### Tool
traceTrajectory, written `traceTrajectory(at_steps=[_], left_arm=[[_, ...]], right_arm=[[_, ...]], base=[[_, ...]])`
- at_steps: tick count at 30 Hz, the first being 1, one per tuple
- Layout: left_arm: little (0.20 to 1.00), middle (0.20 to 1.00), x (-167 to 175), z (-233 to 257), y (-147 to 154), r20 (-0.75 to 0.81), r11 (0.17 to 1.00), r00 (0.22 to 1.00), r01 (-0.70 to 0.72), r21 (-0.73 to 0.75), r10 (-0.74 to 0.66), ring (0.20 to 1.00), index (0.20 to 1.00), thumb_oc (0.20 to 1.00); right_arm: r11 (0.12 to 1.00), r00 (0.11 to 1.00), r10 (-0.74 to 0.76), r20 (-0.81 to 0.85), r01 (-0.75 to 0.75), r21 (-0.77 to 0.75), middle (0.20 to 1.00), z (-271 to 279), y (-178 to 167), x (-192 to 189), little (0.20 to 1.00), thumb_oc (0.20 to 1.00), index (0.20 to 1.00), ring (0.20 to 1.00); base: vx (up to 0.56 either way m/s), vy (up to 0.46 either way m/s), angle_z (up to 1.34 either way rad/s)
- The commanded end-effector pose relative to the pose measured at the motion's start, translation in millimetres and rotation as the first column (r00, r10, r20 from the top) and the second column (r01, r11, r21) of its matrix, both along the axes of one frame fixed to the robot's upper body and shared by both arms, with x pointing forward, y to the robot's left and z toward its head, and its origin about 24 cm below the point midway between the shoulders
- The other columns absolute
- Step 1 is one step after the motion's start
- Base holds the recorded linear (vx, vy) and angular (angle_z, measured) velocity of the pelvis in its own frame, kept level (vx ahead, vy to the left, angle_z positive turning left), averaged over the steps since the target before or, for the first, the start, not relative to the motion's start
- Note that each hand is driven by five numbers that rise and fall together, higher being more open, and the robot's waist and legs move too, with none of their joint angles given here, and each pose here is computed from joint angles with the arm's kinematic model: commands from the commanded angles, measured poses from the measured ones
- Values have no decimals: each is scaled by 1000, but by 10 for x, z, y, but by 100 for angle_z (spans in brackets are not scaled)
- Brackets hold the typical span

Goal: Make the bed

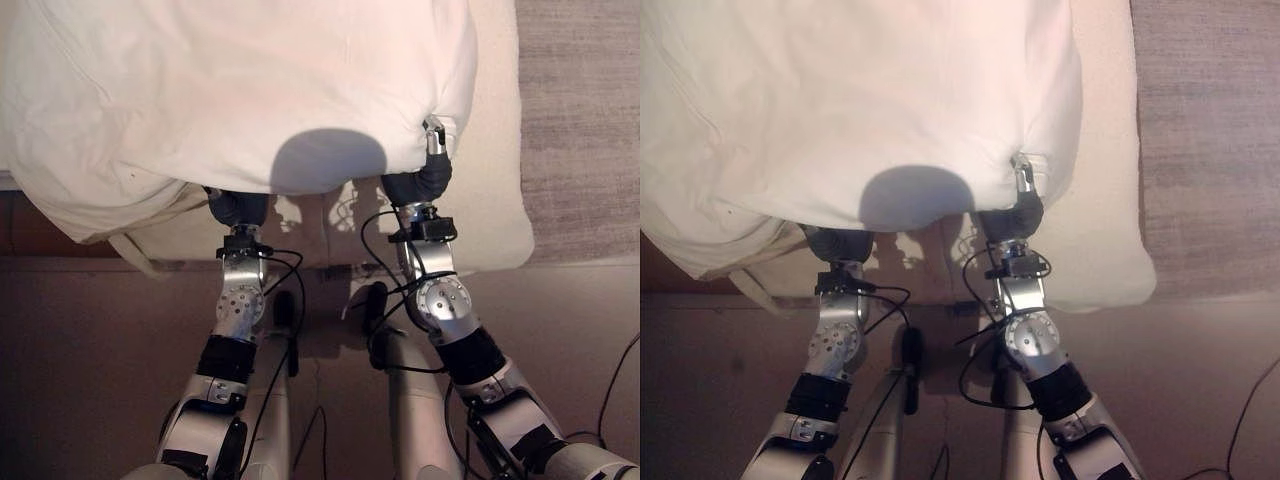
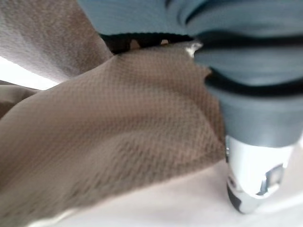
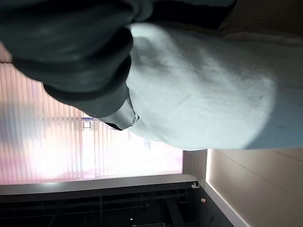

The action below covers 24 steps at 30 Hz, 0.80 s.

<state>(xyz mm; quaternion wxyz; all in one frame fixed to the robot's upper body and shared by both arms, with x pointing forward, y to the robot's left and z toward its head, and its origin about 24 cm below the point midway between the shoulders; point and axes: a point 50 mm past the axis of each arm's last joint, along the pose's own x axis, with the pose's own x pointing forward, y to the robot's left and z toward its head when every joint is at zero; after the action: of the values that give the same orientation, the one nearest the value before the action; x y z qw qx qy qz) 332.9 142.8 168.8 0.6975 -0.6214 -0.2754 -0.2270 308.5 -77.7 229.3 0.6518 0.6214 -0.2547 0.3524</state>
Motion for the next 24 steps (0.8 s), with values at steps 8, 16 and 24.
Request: traceTrajectory(at_steps=[8, 16, 24], left_arm=[[1000, 1000, -297, 73, -281, 244, 970, 954, 120, 213, -172, 1000, 1000, 1000], [1000, 1000, -368, 150, -271, 313, 959, 930, 112, 261, -193, 1000, 1000, 1000], [1000, 1000, -354, 200, -247, 342, 964, 924, 85, 254, -171, 1000, 1000, 1000]], right_arm=[[999, 965, 3, 261, -12, 34, 200, 105, -16, -285, 200, 200, 200, 200], [1000, 968, -10, 249, 4, 24, 200, 94, -29, -268, 200, 200, 200, 200], [1000, 970, -9, 243, 4, 23, 200, 75, -9, -259, 200, 200, 200, 200]], base=[[0, 0, 0], [0, 0, 0], [0, 0, 0]])
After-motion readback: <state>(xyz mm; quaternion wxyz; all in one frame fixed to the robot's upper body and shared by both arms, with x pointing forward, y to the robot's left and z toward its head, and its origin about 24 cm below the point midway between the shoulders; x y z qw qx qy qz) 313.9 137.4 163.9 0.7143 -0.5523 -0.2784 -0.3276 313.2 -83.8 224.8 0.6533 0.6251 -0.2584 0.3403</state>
